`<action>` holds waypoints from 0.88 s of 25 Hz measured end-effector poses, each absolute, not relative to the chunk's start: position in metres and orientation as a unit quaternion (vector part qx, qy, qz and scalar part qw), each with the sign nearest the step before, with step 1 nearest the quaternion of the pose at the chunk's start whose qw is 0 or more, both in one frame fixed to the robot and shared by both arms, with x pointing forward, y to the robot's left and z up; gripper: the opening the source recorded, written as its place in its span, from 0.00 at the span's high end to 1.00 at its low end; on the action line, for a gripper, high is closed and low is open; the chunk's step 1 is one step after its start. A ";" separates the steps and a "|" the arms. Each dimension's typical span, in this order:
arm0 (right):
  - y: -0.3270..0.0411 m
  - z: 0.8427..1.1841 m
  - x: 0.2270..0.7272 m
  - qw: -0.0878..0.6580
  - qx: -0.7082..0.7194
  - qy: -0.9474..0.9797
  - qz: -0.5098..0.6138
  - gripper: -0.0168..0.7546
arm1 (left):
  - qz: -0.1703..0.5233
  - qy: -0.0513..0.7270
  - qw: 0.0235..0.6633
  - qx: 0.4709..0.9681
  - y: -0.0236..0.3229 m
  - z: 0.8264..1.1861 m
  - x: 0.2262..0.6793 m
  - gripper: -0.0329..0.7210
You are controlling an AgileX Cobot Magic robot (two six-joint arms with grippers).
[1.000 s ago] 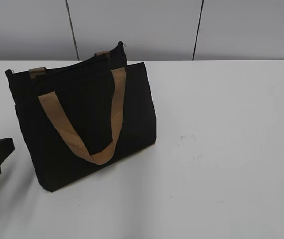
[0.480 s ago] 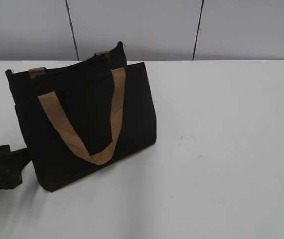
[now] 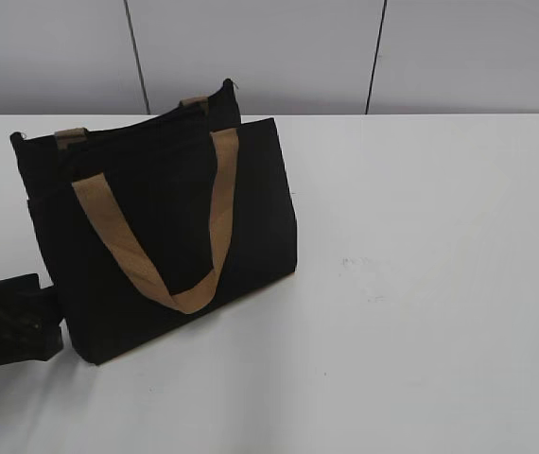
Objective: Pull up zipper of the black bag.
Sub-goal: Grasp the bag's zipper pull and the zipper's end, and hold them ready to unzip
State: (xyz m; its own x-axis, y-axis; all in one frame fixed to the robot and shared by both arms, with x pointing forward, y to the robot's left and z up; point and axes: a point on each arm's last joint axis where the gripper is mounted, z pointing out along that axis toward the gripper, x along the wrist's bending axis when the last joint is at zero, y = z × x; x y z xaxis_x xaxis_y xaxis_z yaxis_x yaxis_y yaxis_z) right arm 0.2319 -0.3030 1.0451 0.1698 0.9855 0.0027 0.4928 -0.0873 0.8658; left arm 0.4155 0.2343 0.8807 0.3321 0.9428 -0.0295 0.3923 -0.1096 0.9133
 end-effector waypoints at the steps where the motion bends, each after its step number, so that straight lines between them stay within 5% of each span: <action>1: -0.303 1.045 0.232 0.381 0.663 0.558 0.323 0.39 | 0.304 0.492 0.450 0.681 0.234 0.878 0.416 0.42; 22: -0.303 1.045 0.232 0.381 0.663 0.558 0.323 0.39 | 0.297 0.505 0.429 0.687 0.234 0.864 0.420 0.52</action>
